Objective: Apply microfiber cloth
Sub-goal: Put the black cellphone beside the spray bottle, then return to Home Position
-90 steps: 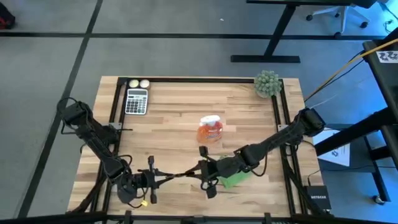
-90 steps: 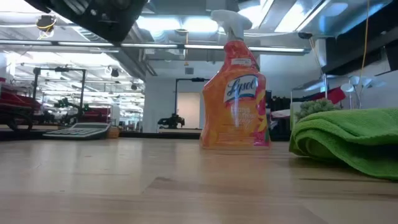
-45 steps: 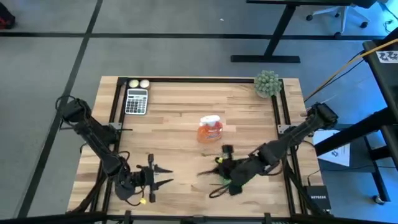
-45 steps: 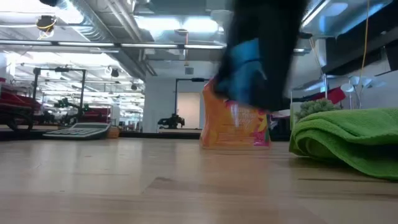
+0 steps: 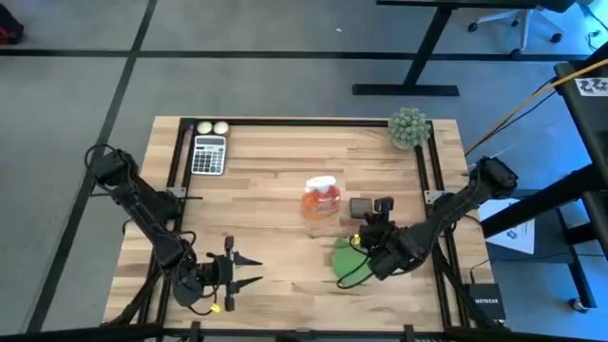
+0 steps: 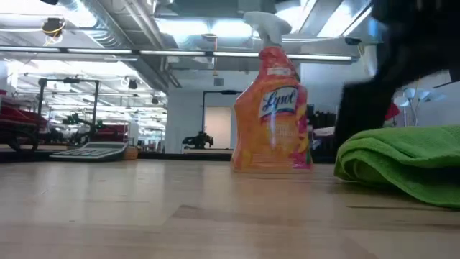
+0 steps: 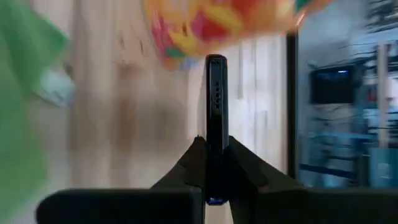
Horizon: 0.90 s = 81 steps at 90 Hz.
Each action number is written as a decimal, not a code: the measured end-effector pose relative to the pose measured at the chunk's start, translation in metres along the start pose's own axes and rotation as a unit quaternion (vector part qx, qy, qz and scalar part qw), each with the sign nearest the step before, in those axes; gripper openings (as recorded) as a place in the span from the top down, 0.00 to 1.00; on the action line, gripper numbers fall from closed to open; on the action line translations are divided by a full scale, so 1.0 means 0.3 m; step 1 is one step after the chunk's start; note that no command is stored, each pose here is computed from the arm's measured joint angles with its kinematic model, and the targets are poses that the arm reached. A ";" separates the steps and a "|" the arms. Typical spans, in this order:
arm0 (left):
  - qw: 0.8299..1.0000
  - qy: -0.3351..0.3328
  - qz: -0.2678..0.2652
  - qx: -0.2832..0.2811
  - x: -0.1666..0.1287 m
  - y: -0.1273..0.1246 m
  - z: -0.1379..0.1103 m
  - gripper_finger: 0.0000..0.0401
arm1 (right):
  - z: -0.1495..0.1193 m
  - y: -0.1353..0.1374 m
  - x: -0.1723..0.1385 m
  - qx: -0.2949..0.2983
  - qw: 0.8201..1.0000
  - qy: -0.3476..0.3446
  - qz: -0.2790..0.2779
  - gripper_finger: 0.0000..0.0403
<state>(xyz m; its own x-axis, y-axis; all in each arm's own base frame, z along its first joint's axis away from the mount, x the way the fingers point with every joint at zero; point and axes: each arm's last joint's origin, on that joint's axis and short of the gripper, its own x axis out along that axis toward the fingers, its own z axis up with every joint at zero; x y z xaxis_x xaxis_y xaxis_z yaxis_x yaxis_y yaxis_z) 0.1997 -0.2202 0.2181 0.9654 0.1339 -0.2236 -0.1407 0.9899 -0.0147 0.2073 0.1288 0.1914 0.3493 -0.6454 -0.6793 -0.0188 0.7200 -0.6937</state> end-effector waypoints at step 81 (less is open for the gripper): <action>1.000 0.001 0.005 -0.011 0.007 0.005 0.000 0.64 | -0.101 0.027 0.024 0.052 0.985 0.112 0.122 0.43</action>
<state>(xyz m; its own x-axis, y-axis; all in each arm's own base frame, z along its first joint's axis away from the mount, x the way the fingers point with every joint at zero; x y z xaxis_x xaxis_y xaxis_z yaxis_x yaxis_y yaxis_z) 0.2014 -0.2185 0.2177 0.9639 0.1430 -0.2248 -0.1546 0.9874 -0.0348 0.1813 0.1223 0.1737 0.1301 -0.4809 -0.8671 0.0235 0.8757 -0.4822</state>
